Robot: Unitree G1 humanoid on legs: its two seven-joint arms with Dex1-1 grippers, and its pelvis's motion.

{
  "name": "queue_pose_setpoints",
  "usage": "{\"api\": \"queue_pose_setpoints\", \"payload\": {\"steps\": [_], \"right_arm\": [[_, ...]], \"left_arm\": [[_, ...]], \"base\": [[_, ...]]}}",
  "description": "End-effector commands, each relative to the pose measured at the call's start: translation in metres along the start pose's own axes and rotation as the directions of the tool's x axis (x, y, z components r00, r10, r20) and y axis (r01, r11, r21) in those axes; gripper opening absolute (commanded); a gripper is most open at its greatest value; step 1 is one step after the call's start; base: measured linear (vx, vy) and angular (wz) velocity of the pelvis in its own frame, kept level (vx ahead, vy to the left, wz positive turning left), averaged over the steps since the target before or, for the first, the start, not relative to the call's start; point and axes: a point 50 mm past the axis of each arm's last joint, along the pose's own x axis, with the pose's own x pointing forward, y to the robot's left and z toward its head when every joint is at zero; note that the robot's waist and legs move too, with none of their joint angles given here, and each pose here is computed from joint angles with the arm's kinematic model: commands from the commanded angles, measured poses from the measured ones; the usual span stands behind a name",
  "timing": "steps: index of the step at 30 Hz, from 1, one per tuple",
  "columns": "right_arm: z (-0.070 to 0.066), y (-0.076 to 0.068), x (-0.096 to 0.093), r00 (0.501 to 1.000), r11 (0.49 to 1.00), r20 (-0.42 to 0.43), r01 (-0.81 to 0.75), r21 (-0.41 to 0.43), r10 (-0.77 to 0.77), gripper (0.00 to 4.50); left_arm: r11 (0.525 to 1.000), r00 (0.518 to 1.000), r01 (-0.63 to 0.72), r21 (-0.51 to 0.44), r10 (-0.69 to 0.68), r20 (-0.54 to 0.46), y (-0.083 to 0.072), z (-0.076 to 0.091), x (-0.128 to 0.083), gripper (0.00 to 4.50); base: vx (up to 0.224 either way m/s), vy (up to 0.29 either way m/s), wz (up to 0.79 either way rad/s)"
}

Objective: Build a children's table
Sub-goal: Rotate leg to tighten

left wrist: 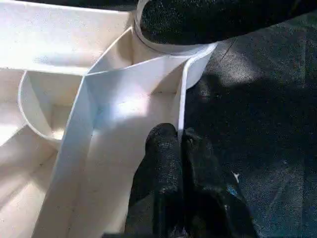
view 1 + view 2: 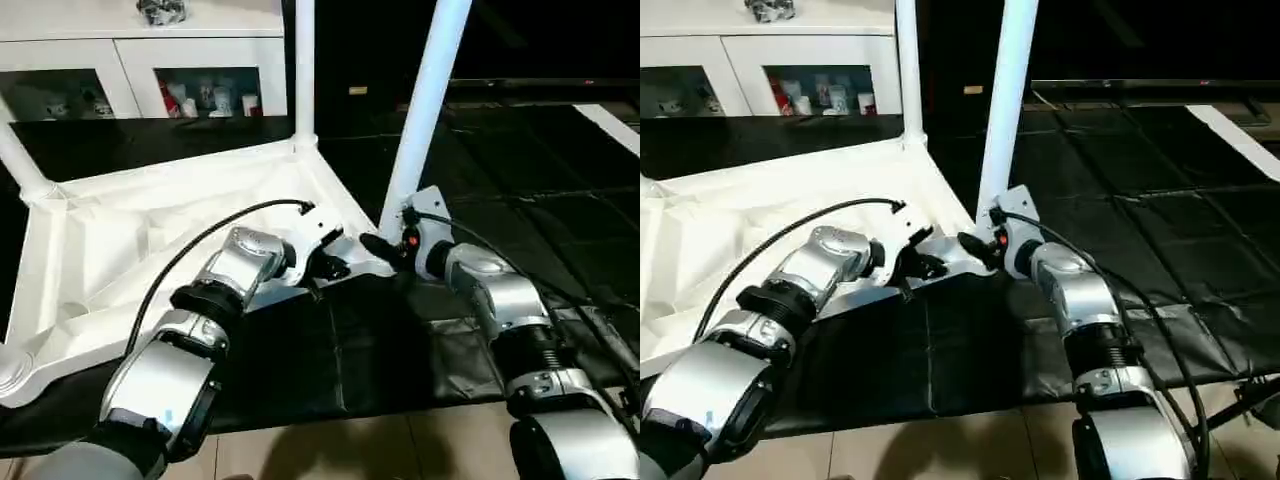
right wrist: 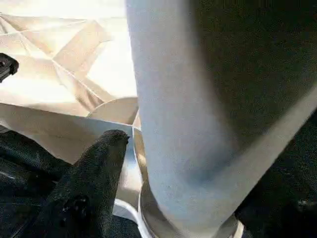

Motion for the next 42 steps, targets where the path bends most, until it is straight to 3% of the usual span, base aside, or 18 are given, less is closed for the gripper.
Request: {"api": "queue_pose_setpoints", "payload": {"steps": [1, 5, 9, 14, 16, 19, 23, 30, 42], "right_arm": [[-0.006, 0.04, 0.015, 0.974, 0.974, 0.0, -0.228, 0.003, 0.228, 3.63], [-0.006, 0.037, 0.007, 0.961, 0.96, 0.006, -0.276, -0.036, 0.277, 3.96], [-0.006, 0.027, -0.009, 0.931, 0.93, 0.018, -0.364, -0.046, 0.365, 4.4], [-0.005, 0.021, -0.024, 0.891, 0.889, 0.021, -0.45, -0.083, 0.453, 4.4], [-0.007, 0.016, -0.034, 0.866, 0.859, -0.022, -0.498, -0.116, 0.499, 4.4], [-0.009, 0.009, -0.047, 0.806, 0.801, -0.087, -0.591, -0.09, 0.585, 4.4], [-0.006, 0.008, -0.053, 0.753, 0.746, -0.12, -0.658, -0.101, 0.647, 4.4], [-0.01, 0.011, -0.052, 0.718, 0.715, -0.167, -0.694, -0.089, 0.676, 4.4], [-0.009, 0.009, -0.052, 0.684, 0.685, -0.155, -0.727, -0.051, 0.713, 3.28]], "left_arm": [[0.996, 0.992, 0.051, 0.077, -0.06, 0.11, -0.008, 0.028, 0.004, 0.0], [0.991, 0.992, 0.079, 0.105, -0.088, 0.091, -0.006, 0.021, -0.001, 0.0], [0.964, 0.983, 0.169, 0.207, -0.181, 0.04, -0.005, 0.009, -0.012, 0.0], [0.925, 0.961, 0.269, 0.268, -0.277, -0.008, -0.007, 0.002, -0.022, 0.0], [0.894, 0.938, 0.34, 0.292, -0.345, -0.037, -0.008, -0.002, -0.028, 0.0], [0.841, 0.899, 0.437, 0.319, -0.422, -0.119, -0.009, -0.01, -0.038, 0.0], [0.808, 0.874, 0.486, 0.333, -0.458, -0.164, -0.011, -0.015, -0.043, 0.0], [0.793, 0.861, 0.507, 0.336, -0.478, -0.172, -0.012, -0.016, -0.045, 0.0], [0.784, 0.854, 0.52, 0.339, -0.488, -0.181, -0.013, -0.017, -0.045, 0.0]], "base": [[0.0, 0.0, 0.0], [0.0, 0.0, 0.0], [0.0, 0.0, 0.0], [0.0, 0.0, 0.0], [0.0, 0.0, 0.0], [0.0, 0.0, 0.0], [0.0, 0.0, 0.0], [0.0, 0.0, 0.0], [0.0, 0.0, 0.0]]}}
